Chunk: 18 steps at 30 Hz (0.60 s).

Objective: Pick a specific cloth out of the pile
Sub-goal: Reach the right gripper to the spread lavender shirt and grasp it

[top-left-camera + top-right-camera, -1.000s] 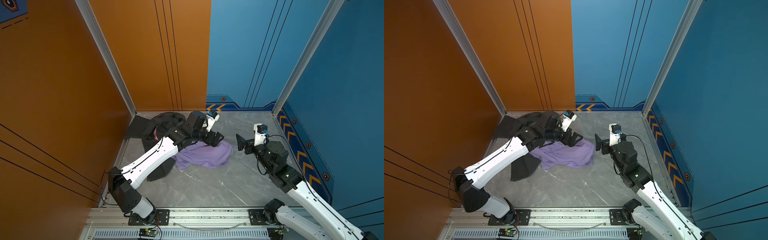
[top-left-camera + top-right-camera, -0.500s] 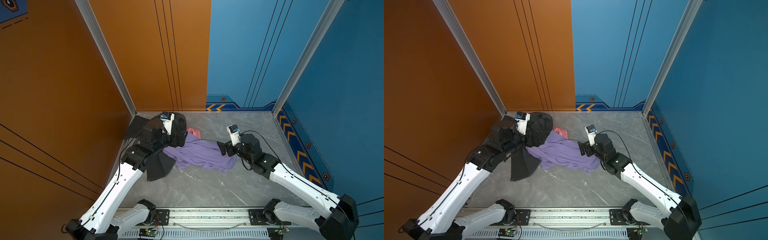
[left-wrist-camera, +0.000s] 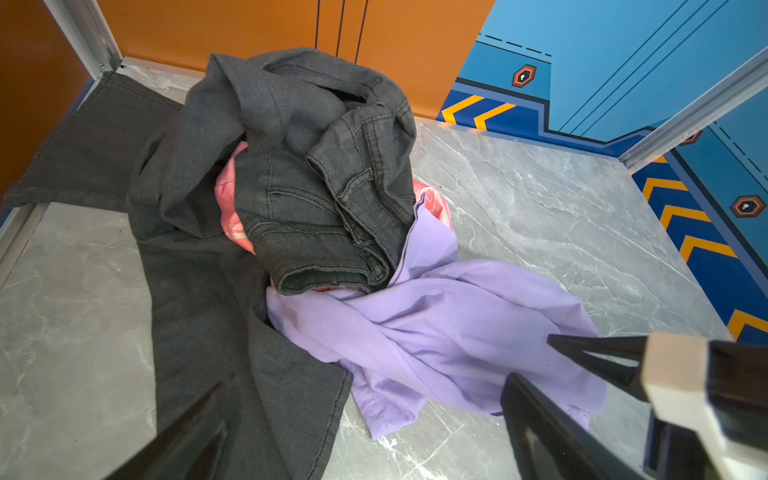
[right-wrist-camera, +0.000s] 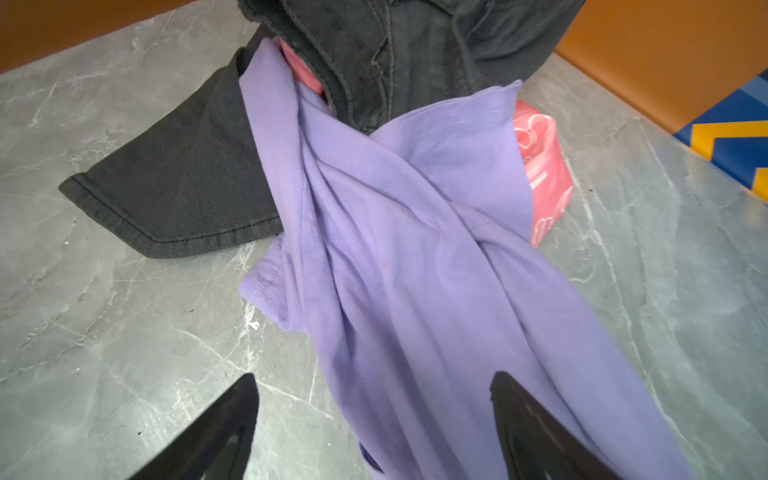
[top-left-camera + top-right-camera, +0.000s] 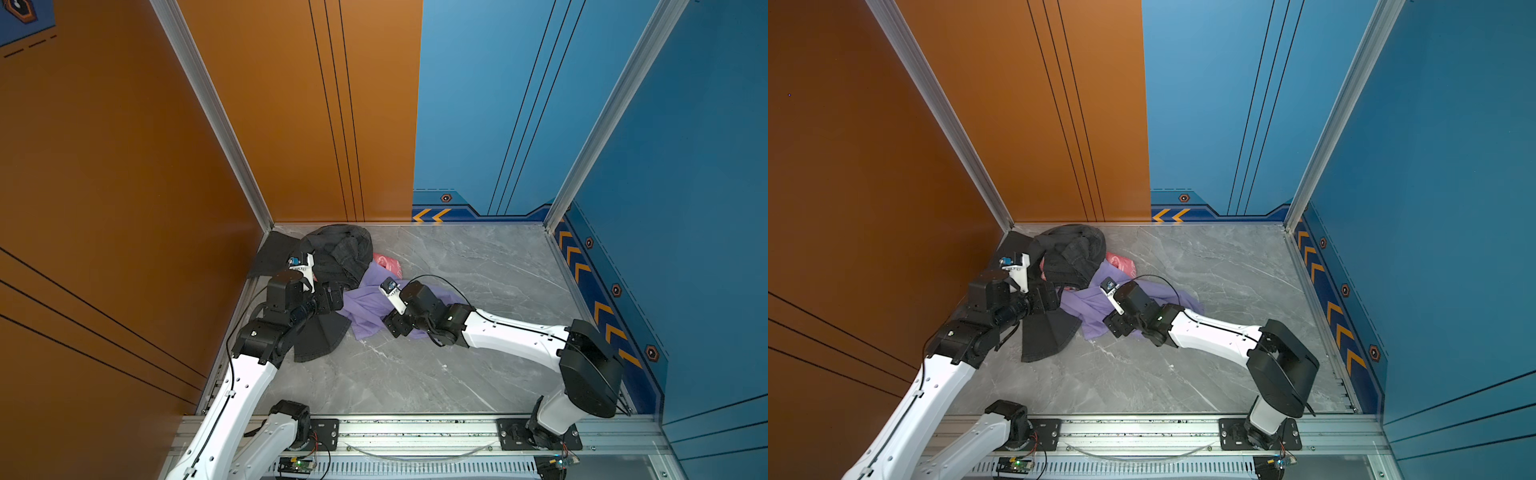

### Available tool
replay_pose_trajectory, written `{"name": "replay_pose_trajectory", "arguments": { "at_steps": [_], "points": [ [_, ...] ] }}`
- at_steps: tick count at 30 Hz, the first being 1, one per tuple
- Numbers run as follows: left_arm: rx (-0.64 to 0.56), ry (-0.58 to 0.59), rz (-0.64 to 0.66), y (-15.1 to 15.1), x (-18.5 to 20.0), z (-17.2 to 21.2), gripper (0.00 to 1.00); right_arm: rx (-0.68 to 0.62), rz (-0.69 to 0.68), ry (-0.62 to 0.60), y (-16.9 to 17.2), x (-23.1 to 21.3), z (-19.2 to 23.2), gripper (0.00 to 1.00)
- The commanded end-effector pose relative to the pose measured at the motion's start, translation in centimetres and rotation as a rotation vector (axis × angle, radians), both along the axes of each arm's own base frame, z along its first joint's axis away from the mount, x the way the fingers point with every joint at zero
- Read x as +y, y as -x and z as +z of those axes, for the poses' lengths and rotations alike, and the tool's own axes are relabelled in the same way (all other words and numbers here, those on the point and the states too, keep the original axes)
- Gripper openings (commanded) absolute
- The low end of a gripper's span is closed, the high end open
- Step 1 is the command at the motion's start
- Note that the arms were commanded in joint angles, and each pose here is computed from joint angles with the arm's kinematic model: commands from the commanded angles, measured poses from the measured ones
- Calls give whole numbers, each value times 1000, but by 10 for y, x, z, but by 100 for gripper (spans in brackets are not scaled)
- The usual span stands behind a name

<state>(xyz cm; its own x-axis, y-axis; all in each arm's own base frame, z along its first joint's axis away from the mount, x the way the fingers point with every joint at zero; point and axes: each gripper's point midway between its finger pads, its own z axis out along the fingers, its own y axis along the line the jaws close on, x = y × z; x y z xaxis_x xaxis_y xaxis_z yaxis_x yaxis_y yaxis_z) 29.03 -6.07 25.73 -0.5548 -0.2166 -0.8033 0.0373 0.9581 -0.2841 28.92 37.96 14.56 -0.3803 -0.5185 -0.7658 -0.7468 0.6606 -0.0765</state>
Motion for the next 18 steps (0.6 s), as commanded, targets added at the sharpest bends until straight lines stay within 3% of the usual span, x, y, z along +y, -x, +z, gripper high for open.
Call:
{"name": "replay_pose_trajectory", "arguments": {
  "at_steps": [1, 8, 13, 18],
  "points": [
    [7, 44, -14, 0, -2, -2, 98, 17, 5, 34, -5, 12, -8, 83],
    [12, 57, -12, 2, -1, -5, 98, 75, 8, 108, -9, 28, -40, 69],
    [17, 69, -12, 3, -1, -6, 98, 113, 11, 137, -9, 32, -58, 67],
    [24, 83, -2, 4, -1, -9, 98, 147, 14, 145, -8, 39, -73, 57]
  ]
}}
